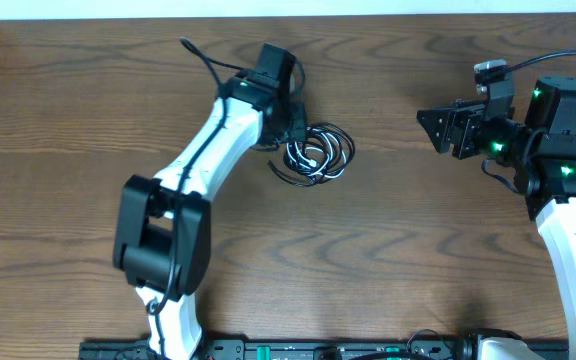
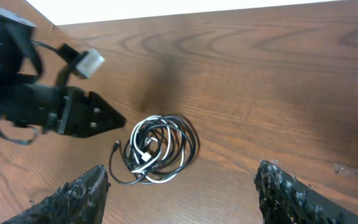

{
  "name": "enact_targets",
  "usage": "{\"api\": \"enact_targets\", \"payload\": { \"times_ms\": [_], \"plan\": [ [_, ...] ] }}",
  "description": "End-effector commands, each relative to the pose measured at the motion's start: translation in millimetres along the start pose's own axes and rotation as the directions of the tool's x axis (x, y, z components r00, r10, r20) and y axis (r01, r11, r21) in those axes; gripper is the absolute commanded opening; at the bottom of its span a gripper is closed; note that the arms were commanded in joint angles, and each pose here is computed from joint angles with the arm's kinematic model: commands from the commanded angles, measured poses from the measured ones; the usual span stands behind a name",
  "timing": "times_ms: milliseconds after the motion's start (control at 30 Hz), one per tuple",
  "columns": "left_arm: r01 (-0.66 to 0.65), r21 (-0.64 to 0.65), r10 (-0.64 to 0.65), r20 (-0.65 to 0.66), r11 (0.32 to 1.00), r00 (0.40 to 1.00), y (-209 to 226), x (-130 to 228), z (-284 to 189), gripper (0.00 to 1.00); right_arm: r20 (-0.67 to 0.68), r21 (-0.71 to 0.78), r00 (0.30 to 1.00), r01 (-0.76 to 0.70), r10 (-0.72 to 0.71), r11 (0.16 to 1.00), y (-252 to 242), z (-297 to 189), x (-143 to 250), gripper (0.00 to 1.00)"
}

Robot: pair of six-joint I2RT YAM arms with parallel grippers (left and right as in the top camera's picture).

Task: Untangle cables
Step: 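Move both grippers forward over the tangled black and white cables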

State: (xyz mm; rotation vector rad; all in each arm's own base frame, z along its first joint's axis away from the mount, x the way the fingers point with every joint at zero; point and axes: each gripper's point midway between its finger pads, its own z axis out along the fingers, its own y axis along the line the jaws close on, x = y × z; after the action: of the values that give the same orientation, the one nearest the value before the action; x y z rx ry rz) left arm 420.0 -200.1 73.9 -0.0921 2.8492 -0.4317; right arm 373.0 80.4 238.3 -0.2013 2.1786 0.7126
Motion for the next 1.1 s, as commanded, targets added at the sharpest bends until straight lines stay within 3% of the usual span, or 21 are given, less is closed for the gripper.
{"api": "enact_targets", "payload": {
  "times_ms": [0,333,400,533,967,1067],
  "plan": [
    [0.126,-0.063,-0.126,-0.005,0.99,0.992,13,2,16,0.49,0.002,-0.002,1.0,-0.005,0.005,1.0,1,-1,-4,0.73],
    [0.136,-0.094,-0.143,-0.067,0.986,0.987,13,20,48,0.47,0.0,-0.002,1.0,-0.006,0.006,1.0,1,-1,-3,0.71],
    [0.131,-0.095,-0.138,-0.072,0.987,0.988,12,22,51,0.45,0.0,-0.002,1.0,-0.006,0.006,1.0,1,-1,-3,0.71],
    [0.131,-0.099,-0.139,-0.075,0.986,0.987,13,23,53,0.31,-0.001,-0.002,1.0,-0.006,0.006,1.0,1,-1,-3,0.7],
    [0.171,-0.135,-0.182,-0.072,0.976,0.981,22,29,57,0.26,-0.014,-0.001,1.0,-0.016,0.016,1.0,1,-1,0,0.72],
    [0.197,-0.165,-0.209,-0.064,0.967,0.976,29,32,60,0.15,-0.016,0.003,1.0,-0.017,0.017,1.0,0,-1,1,0.72]
  ]
}}
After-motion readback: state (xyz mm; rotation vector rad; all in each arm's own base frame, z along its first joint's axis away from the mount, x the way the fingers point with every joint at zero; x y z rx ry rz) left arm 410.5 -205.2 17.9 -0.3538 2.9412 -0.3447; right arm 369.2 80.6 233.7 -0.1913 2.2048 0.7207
